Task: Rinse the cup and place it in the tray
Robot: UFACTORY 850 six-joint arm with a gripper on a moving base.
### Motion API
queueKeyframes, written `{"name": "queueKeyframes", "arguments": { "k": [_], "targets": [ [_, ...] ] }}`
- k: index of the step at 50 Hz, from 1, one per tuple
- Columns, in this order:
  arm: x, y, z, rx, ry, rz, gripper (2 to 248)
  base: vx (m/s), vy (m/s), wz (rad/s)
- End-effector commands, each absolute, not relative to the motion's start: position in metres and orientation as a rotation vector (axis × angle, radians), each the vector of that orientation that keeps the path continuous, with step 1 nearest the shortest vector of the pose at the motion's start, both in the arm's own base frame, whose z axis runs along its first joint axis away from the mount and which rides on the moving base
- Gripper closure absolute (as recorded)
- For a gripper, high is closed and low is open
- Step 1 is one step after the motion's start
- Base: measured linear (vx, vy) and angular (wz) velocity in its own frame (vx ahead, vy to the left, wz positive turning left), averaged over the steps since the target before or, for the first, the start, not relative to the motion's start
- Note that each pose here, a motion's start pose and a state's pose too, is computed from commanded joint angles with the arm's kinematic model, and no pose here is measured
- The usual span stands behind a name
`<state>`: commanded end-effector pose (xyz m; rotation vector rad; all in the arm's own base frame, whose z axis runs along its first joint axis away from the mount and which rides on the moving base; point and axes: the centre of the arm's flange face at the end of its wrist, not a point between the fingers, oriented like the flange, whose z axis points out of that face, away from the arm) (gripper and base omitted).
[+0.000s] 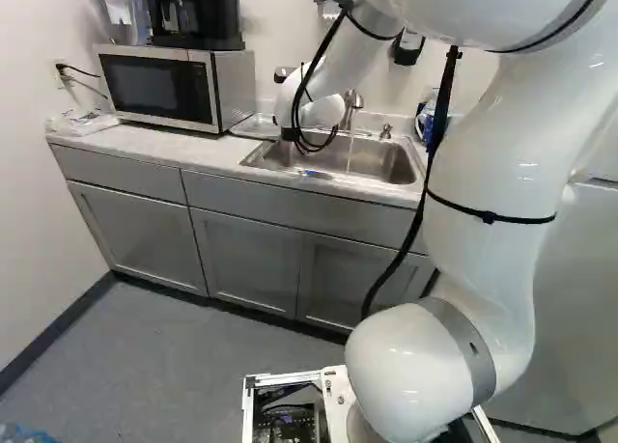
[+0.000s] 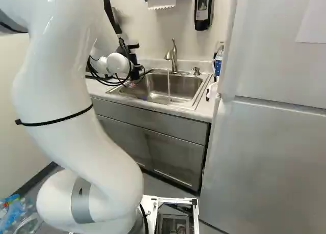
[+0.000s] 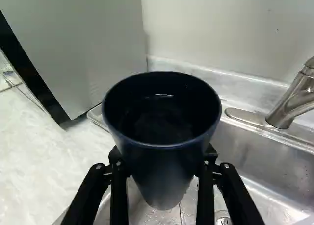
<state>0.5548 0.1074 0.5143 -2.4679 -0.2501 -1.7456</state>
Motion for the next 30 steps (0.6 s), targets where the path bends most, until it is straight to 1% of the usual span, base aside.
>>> {"name": "queueKeyframes", "arguments": {
  "k": [8,30],
  "targets": [
    [0.5548,0.1074,0.5143,-2.458,-0.209,-1.733,126,0.0,0.0,0.0],
    [0.5548,0.1074,0.5143,-2.377,0.06,-1.64,126,0.0,0.0,0.0]
  ]
}}
